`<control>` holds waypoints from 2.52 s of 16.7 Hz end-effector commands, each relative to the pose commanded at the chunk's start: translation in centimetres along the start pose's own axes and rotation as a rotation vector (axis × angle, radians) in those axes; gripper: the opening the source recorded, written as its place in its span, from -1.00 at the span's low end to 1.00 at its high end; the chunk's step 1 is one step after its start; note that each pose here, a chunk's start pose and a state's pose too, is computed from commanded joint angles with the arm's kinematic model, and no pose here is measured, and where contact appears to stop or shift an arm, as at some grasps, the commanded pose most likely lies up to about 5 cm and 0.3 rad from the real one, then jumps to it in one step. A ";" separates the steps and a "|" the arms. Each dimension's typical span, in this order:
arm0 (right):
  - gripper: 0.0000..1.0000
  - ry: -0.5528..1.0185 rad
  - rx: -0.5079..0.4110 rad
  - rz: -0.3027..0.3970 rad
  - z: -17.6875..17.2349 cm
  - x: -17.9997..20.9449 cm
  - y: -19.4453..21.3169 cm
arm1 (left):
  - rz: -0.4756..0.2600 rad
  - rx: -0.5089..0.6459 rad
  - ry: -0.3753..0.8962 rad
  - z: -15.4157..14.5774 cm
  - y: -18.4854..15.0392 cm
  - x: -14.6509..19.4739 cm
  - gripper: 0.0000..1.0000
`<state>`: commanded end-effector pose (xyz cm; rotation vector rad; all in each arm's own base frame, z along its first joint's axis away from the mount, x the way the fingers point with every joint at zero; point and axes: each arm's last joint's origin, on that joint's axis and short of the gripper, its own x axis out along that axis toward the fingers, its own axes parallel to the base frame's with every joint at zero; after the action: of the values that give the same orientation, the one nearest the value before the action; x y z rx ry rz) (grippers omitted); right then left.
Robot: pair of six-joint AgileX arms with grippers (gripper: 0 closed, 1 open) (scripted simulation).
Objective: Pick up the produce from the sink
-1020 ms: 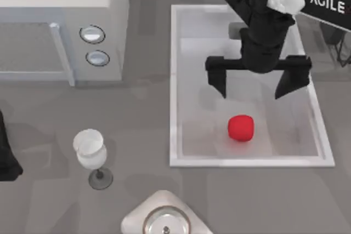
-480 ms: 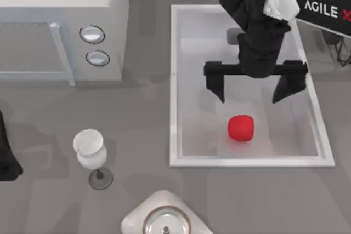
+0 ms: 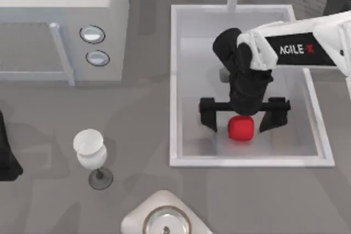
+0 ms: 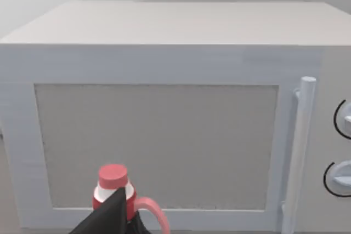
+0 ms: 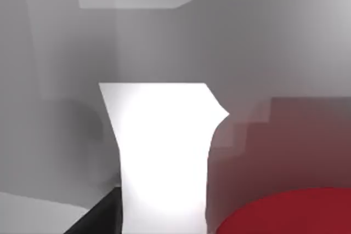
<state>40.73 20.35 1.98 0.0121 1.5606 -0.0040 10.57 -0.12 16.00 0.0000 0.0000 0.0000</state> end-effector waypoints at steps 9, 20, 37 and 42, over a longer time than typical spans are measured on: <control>0.55 0.010 0.000 -0.005 -0.4 1.6 -0.2 | 0.000 0.000 0.000 0.0 0.0 0.0 1.00; -1.00 0.010 0.000 -0.005 -0.4 1.6 -0.2 | 0.000 0.000 0.000 0.0 0.0 0.0 1.00; -1.00 -0.030 -0.007 -0.011 2.9 -10.3 1.6 | 0.000 0.000 0.000 0.0 0.0 0.0 1.00; -1.00 -0.019 -0.007 -0.017 2.2 -20.9 1.1 | 0.000 0.000 0.000 0.0 0.0 0.0 1.00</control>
<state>42.69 21.33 22.87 -0.0068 1.5421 -0.0117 10.57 -0.12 16.00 0.0000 0.0000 0.0000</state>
